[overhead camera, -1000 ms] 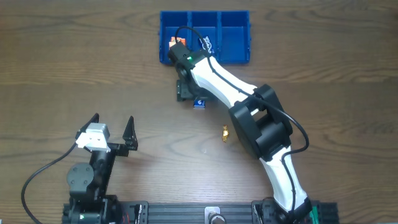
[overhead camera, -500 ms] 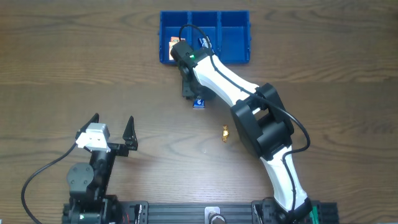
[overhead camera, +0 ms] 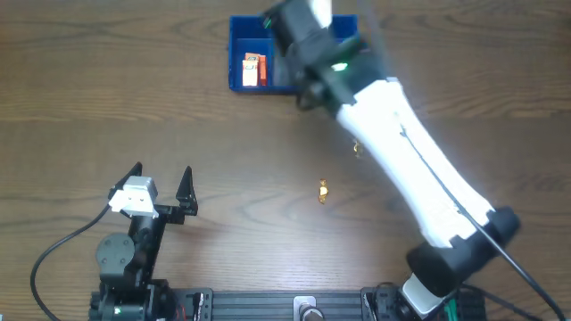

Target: Sort Candies Into Trays

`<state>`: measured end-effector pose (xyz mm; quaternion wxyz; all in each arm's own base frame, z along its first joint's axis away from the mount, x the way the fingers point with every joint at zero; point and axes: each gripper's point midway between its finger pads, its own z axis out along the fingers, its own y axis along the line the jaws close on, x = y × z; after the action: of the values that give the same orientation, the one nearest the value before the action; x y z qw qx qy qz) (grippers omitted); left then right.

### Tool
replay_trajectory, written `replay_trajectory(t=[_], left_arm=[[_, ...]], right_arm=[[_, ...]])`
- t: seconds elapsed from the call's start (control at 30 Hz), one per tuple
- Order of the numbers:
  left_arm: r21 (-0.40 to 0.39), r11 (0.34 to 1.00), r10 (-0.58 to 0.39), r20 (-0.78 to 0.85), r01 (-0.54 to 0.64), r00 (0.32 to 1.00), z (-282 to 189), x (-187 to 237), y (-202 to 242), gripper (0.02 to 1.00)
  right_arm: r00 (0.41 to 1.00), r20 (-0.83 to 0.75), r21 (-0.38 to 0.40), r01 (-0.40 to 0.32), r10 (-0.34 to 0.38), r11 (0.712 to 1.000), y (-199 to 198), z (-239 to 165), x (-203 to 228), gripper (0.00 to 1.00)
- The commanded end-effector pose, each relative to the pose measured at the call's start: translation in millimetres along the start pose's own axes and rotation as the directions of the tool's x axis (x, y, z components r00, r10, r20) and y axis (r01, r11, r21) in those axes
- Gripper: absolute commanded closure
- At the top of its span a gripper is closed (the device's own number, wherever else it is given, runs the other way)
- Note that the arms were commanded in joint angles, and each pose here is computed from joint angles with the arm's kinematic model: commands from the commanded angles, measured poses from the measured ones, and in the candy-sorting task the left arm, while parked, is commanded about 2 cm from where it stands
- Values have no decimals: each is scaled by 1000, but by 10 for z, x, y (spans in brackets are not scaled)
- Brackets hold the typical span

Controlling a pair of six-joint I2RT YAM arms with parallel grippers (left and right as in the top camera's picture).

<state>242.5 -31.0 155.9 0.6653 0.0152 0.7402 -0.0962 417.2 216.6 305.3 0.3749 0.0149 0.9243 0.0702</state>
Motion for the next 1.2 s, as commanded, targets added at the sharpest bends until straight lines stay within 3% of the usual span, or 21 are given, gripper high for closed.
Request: replay_trajectory(t=[0.03,0.2,0.47,0.93,0.97,1.07,1.1,1.17,1.2], left_arm=[[4,1000,8,-47,-8,999,10,163,7,20],[4,1000,8,-47,-8,999,10,163,7,20],[4,1000,8,-47,-8,999,10,163,7,20],[4,1000,8,-47,-8,999,10,163,7,20],[4,1000,8,-47,-8,999,10,163,7,20],[4,1000,8,-47,-8,999,10,163,7,20],[4,1000,8,-47,-8,999,10,163,7,20],[4,1000,8,-47,-8,999,10,163,7,20],[4,1000,8,-47,-8,999,10,163,8,20]], right_arm=[[994,30,119,103,-107,988,-211,441,-279,967],[992,10,125,123,-125,985,-120,1088,-322,967],[985,-92,132,158,-147,978,-61,2000,147,967],[993,-102,139,80,-66,987,-165,2163,195,945],[993,-102,140,80,-66,987,-166,2163,195,908],[992,-103,137,82,-68,987,-148,2160,202,608],[992,-102,135,84,-70,987,-134,2158,205,454],[992,-101,131,87,-74,988,-105,2154,210,332],[992,-100,129,88,-76,988,-92,2151,213,215]])
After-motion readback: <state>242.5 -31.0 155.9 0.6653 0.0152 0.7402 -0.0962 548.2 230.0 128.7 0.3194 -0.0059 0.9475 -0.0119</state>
